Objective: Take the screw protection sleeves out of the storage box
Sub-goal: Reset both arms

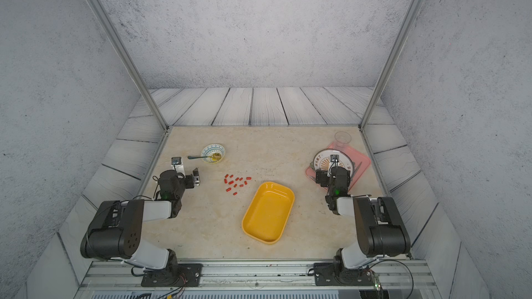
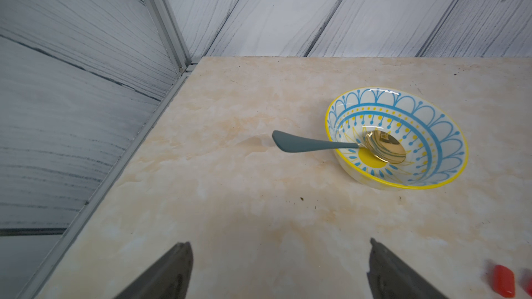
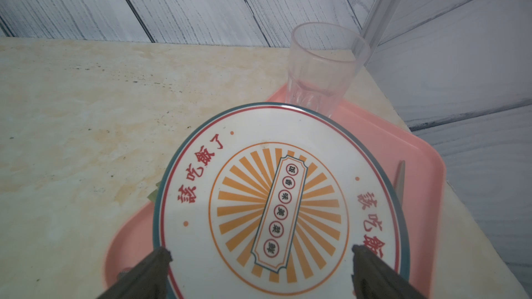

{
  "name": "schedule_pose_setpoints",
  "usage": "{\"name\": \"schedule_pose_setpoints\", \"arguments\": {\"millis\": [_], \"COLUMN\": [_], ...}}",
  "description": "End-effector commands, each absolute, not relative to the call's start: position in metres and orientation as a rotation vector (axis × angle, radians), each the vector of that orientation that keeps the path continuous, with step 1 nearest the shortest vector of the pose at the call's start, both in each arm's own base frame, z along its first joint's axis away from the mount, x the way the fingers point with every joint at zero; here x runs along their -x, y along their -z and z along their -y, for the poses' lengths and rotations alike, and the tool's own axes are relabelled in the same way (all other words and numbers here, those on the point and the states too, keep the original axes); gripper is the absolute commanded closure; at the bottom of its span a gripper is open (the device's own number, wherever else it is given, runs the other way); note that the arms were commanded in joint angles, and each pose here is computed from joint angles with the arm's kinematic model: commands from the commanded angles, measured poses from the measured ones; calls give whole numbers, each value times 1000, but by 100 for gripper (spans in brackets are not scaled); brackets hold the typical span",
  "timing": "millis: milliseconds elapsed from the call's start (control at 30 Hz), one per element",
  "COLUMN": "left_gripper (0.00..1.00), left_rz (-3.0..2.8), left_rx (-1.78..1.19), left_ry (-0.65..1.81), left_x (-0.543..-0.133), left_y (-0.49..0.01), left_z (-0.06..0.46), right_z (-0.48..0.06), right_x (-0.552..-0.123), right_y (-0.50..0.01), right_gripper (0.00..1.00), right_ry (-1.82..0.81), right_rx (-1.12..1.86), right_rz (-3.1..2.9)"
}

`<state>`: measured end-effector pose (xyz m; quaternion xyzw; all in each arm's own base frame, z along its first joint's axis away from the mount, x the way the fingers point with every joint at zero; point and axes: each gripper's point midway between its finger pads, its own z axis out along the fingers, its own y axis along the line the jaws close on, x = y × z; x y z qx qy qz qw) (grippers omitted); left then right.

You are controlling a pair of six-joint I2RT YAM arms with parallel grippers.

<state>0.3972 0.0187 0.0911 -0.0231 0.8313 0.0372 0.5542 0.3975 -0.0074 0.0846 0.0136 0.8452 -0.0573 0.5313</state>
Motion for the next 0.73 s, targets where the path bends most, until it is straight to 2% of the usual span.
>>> {"name": "schedule_pose_setpoints", "arguments": {"millis": [0, 700], "left_gripper": [2, 2], "left_rz": [-1979, -1978], "left_rx": [35, 37], "left_ry": [-79, -84], "left_x": [-407, -407], "left_y": [-96, -96], "left_z": [-16, -17], "right_z": [7, 7], "right_x": [-401, -401], "right_y": [-87, -87], "right_gripper": [0, 0], "right_ry": [120, 120], "right_rx": [-44, -44], "right_rz": [-2009, -2008]}}
